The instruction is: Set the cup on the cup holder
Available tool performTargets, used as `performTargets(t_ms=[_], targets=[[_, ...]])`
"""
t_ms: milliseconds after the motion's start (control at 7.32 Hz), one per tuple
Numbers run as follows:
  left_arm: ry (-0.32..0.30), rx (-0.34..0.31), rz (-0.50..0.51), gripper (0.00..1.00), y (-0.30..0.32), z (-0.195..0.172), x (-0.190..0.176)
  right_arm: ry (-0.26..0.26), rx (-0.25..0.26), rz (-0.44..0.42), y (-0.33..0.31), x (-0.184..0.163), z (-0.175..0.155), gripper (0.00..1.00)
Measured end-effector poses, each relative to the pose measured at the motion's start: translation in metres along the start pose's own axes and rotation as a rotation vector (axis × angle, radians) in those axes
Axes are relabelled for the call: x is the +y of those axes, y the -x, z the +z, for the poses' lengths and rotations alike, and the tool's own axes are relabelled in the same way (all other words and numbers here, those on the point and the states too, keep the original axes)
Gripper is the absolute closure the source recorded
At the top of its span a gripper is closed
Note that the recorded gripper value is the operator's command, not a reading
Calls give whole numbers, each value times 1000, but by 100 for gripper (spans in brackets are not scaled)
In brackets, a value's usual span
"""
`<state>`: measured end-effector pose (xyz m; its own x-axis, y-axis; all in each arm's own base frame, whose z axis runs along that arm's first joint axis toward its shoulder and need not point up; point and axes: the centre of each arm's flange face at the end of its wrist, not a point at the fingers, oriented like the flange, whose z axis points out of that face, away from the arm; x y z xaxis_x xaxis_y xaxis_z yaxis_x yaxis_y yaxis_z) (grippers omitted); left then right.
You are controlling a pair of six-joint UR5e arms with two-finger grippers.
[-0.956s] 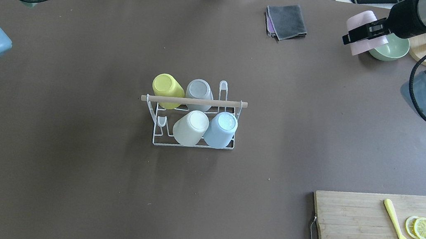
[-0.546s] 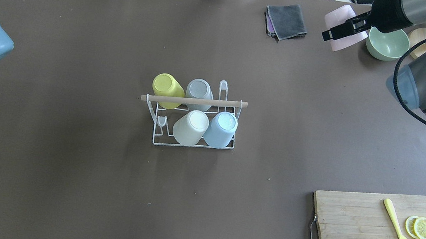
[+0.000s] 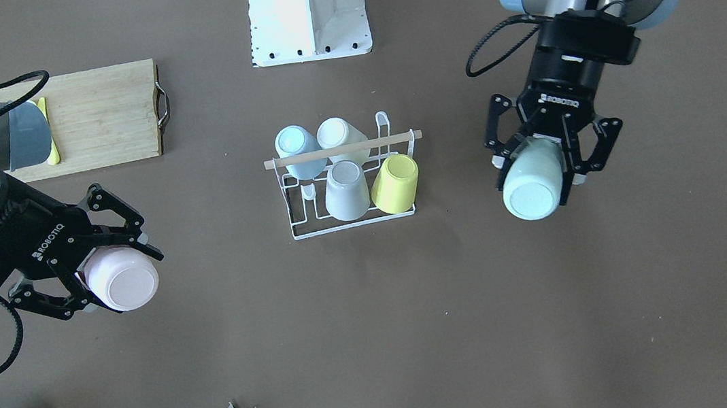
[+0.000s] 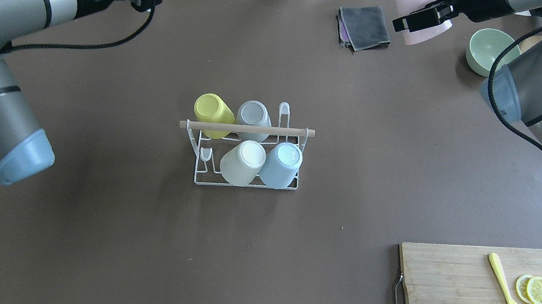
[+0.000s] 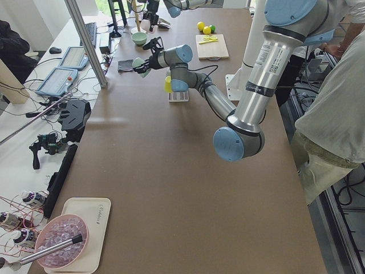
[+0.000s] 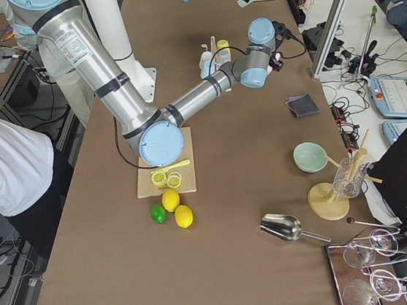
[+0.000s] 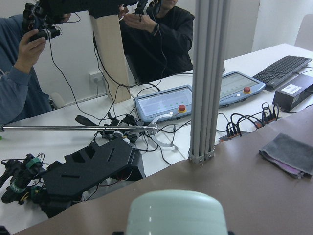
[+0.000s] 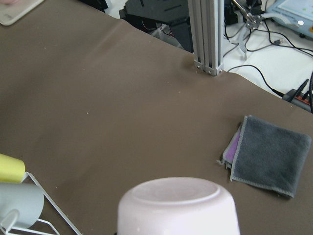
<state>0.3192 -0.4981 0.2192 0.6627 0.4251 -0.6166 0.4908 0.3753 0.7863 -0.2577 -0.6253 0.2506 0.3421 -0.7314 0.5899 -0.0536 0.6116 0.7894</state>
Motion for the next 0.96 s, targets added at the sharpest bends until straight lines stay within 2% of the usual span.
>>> performTargets(t_ms=[273,546,683,956], targets=[[-143,3,-48,100,-54,-20,36,-190,-17,-108,6,3,-2,100],[-251,8,-88,100,-89,-44,61,-395,-65,-185,46,24,36,100],[-276,15,-100,100,-109,-58,80,-468,-98,-205,68,34,54,100],[-290,12,-103,100,-138,-84,119,-578,-155,-219,95,47,76,100]])
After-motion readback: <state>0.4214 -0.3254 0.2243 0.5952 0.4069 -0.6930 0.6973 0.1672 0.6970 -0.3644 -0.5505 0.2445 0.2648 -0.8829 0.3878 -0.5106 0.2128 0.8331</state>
